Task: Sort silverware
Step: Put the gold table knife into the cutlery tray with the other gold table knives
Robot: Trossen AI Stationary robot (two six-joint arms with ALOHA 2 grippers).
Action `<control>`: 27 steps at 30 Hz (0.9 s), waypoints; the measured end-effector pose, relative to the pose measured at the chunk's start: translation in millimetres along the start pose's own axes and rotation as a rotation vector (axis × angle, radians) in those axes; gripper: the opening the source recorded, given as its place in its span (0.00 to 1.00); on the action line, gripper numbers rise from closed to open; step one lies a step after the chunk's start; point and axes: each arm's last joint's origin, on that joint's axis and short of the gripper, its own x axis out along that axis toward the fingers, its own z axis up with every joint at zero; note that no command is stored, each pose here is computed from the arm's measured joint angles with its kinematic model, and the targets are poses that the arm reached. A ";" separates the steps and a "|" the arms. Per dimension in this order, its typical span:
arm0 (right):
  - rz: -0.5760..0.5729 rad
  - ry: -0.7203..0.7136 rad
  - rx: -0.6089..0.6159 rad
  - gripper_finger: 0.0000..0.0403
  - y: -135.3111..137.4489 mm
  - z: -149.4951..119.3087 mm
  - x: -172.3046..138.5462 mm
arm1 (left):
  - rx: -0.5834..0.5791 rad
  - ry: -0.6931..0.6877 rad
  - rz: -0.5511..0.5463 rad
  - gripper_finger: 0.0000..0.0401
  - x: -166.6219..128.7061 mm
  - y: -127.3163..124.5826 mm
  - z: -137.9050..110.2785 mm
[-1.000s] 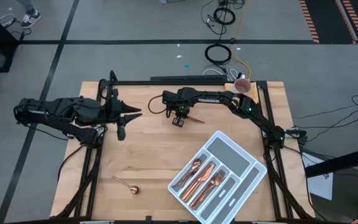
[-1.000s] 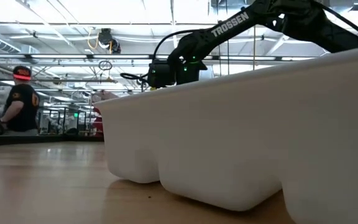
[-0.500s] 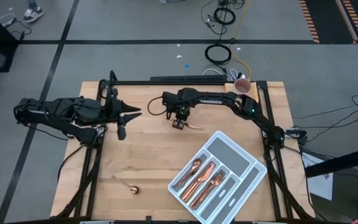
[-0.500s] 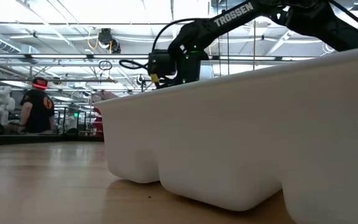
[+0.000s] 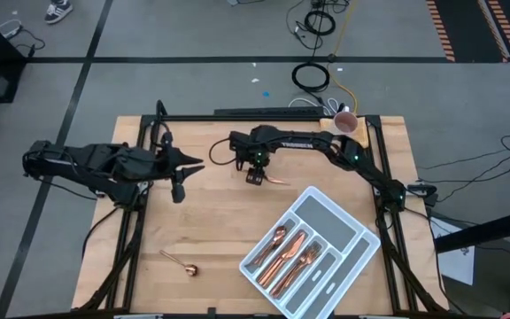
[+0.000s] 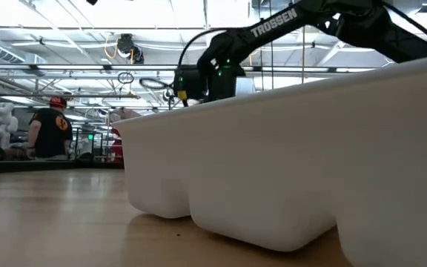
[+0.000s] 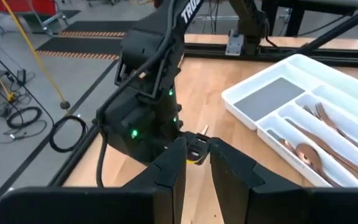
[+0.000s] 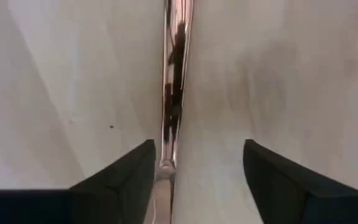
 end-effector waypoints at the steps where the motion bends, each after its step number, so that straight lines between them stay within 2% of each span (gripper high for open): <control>1: 0.003 0.012 0.001 0.58 -0.8 0.0 5.5 | -0.007 0.004 0.000 0.20 0.8 -0.3 -1.2; 3: 0.001 0.036 0.004 0.60 -2.8 0.0 17.5 | -0.010 0.009 0.004 0.20 1.9 -0.5 -3.1; 5: -0.063 0.033 -0.016 0.60 -0.9 0.4 16.5 | -0.005 0.013 0.006 0.20 2.8 -0.8 -4.4; 8: -0.086 0.039 -0.014 0.54 1.6 0.3 19.6 | 0.002 0.022 0.008 0.20 4.5 -1.1 -7.0; 10: -0.096 0.041 -0.008 0.45 3.1 0.1 20.0 | 0.015 0.023 0.010 0.20 4.7 -1.2 -7.2; 14: -0.096 0.040 0.004 0.14 4.7 0.2 21.4 | 0.025 0.020 0.027 0.20 4.6 -0.6 -7.1; 16: -0.097 0.041 0.000 0.04 4.3 0.1 21.4 | 0.027 0.019 0.033 0.20 4.6 -0.5 -7.1; 19: -0.087 0.047 0.006 0.02 4.4 -0.4 21.1 | 0.028 0.019 0.033 0.20 4.6 -0.4 -7.1; 23: 0.000 0.096 0.033 0.00 7.8 -1.4 10.3 | 0.027 0.019 0.033 0.20 4.6 -0.4 -7.1; 27: -0.041 0.076 -0.041 0.00 21.8 4.9 -12.1 | 0.027 0.019 0.033 0.20 4.6 -0.4 -7.0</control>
